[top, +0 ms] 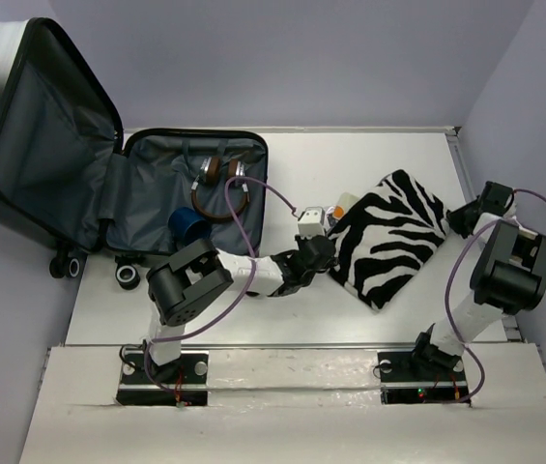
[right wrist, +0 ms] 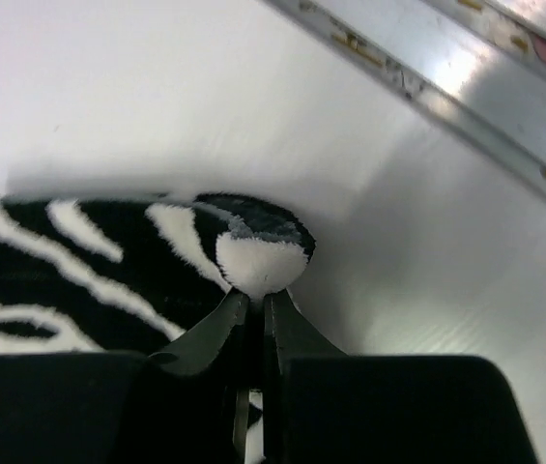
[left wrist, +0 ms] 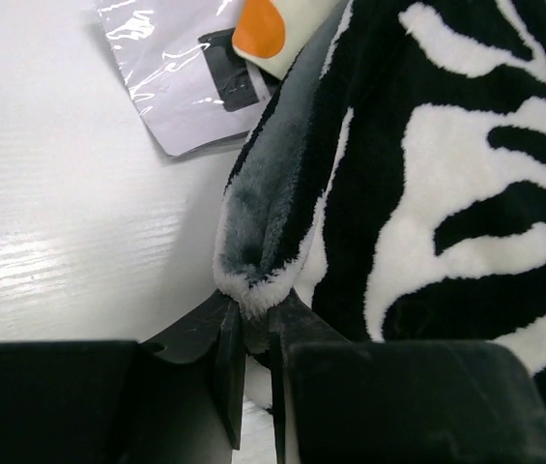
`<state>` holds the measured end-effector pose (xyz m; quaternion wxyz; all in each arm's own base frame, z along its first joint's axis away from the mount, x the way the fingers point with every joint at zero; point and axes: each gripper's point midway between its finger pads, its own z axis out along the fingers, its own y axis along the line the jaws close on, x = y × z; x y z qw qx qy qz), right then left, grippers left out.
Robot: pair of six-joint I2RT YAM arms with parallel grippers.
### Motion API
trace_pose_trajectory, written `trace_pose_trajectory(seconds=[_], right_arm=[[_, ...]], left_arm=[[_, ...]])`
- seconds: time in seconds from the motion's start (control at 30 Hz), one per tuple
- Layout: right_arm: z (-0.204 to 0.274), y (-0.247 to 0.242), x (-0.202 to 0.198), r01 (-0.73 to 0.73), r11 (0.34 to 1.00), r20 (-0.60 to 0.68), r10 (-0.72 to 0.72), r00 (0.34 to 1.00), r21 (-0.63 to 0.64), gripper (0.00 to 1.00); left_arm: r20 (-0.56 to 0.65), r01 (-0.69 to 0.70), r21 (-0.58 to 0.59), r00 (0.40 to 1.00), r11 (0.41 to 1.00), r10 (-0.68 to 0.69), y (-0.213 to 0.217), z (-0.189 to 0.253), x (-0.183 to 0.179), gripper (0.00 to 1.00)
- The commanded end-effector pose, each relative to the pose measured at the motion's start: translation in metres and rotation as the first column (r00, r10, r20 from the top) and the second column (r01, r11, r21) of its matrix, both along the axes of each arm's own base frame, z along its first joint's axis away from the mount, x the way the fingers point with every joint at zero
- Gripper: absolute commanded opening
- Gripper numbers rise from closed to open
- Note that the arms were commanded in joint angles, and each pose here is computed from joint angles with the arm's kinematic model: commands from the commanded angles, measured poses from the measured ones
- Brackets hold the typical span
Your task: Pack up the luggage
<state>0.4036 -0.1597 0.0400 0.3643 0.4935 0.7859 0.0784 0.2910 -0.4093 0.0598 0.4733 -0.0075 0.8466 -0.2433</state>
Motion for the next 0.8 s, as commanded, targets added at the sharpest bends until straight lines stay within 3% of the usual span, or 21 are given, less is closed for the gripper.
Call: trace_pose_trajectory(seconds=[0.0,0.23,0.53,0.67,0.77], right_arm=[[0.118,0.005,0.014,-0.015,0.993,0.324,0.052,0.945,-0.114,0.07],[0.238,0.057,0.003,-0.076,0.968,0.539,0.197,0.819,-0.239,0.07],[0.331,0.122,-0.034,-0.097,0.924,0.662,0.336,0.670,-0.370,0.07],[0.372,0.150,-0.036,-0.176,0.912,0.709,0.400,0.581,-0.370,0.07],[0.397,0.194,-0.028,-0.280,0.878,0.734,0.478,0.482,-0.388,0.07]], left_arm=[[0.125,0.015,-0.116,0.992,0.993,0.000,-0.010,0.080,0.009,0.06],[0.200,0.081,-0.226,0.979,0.971,-0.035,-0.012,0.158,0.007,0.06],[0.291,0.170,-0.336,0.954,0.926,-0.070,-0.010,0.249,0.002,0.06],[0.314,0.178,-0.354,0.947,0.918,-0.063,0.006,0.280,0.011,0.06],[0.332,0.097,-0.356,0.943,0.929,0.029,0.048,0.304,0.038,0.06]])
